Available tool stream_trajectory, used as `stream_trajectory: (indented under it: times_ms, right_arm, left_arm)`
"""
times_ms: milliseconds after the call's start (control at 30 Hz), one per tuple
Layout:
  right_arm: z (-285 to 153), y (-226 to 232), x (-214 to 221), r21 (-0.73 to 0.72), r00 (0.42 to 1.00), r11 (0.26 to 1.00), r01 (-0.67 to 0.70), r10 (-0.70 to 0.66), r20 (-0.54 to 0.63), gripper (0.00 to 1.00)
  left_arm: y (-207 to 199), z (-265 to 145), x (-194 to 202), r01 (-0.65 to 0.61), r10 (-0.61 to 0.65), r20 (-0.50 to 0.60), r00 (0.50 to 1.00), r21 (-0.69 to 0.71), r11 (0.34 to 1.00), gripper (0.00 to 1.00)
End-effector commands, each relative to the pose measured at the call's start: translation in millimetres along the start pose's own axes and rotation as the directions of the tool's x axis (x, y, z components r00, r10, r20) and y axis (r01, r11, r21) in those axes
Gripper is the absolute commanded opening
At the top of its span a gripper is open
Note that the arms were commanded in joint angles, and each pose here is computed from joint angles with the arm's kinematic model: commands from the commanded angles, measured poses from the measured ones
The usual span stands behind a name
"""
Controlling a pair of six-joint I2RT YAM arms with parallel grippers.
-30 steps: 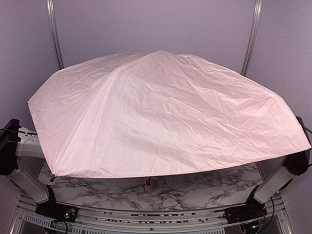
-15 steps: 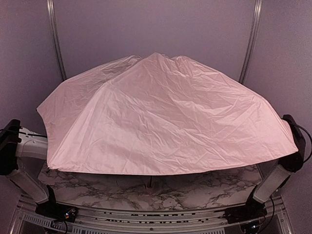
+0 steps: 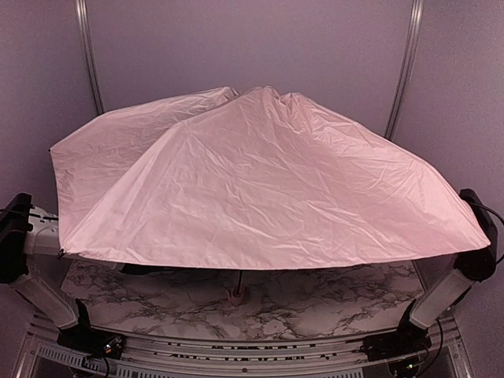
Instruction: Put away the umbrella
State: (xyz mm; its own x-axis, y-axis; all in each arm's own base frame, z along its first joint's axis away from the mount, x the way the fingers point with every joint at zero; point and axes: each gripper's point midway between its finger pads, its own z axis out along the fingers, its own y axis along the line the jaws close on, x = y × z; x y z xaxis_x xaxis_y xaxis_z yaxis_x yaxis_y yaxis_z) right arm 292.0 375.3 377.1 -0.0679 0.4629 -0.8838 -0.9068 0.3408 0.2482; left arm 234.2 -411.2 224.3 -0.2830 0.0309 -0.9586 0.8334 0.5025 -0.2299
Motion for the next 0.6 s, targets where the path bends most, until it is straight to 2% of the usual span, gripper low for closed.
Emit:
stream_trajectory:
  times_ms: [0, 133, 367, 567]
  right_arm:
    - [-37.6, -5.1, 154.5, 0.07, 0.88, 0.994, -0.086, 0.108, -0.463, 0.21]
    - [-39.2, -5.4, 152.4, 0.078, 0.881, 0.994, -0.083, 0.109, -0.461, 0.21]
    - [-58.4, -7.1, 171.6, 0.112, 0.856, 0.99, -0.081, 0.127, -0.501, 0.23]
    - [-56.4, -6.5, 164.3, 0.117, 0.866, 0.99, -0.078, 0.125, -0.484, 0.21]
  left_arm:
    - [-40.6, -80.8, -204.0, -0.122, 0.053, 0.654, 0.755, 0.061, 0.991, 0.0]
    - [-46.8, -72.5, -198.8, -0.138, 0.037, 0.649, 0.76, 0.106, 0.985, 0.0]
    - [-29.6, -79.6, -204.7, -0.127, 0.041, 0.666, 0.745, 0.081, 0.989, 0.0]
    - [-20.4, -73.0, -198.5, -0.109, 0.031, 0.649, 0.76, 0.081, 0.991, 0.0]
